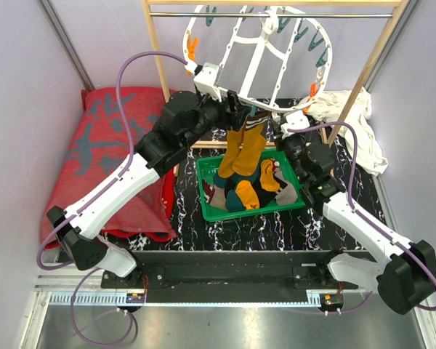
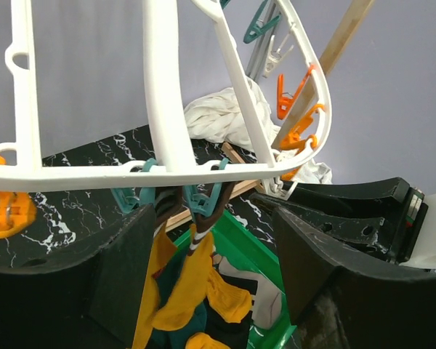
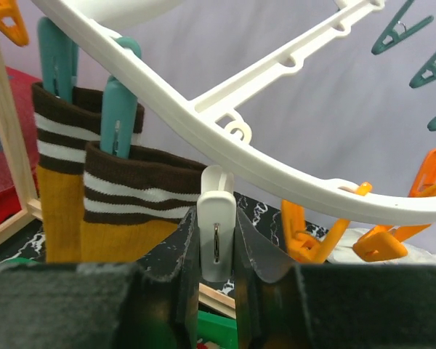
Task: Clip the socks to the hanger
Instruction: Open the clamp at the hanger.
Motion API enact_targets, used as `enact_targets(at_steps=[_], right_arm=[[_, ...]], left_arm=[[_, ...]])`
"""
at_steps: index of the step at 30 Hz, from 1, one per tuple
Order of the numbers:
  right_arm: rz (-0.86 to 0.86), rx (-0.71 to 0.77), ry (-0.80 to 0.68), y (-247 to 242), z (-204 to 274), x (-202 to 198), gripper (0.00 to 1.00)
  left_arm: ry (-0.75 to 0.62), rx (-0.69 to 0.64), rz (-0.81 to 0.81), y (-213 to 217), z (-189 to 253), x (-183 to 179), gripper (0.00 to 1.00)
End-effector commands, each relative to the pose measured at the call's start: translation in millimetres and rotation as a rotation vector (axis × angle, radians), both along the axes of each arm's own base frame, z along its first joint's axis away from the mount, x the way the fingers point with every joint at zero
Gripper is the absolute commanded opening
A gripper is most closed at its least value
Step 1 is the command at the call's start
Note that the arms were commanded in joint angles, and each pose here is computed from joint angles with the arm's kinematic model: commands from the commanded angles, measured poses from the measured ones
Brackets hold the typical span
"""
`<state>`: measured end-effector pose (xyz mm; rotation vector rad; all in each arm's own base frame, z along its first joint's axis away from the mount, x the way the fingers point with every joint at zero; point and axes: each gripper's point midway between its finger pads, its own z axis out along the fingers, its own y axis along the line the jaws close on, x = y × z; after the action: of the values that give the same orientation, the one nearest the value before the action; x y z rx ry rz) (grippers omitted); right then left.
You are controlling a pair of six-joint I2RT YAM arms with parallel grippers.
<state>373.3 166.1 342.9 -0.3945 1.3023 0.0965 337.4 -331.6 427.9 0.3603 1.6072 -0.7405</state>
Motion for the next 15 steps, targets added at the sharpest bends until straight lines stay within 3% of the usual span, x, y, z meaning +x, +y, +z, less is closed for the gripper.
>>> enact_targets(at_steps=[1,10,15], right_arm=[[0.120,0.033,-0.020,10,29,-23,0.09],[0.365,0.078,0.060,44,50,-53,0.06],[0.421,0.114,0.077,54,59,-56,0.07]], left_arm=[[-0.066,-0.077,-0.078,3,37,-22,0.69],[-0.062,-0.142,-0.357,-21,57,-68,0.69],[-0.033,-0.187,-0.404,-27,59,-75,0.69]])
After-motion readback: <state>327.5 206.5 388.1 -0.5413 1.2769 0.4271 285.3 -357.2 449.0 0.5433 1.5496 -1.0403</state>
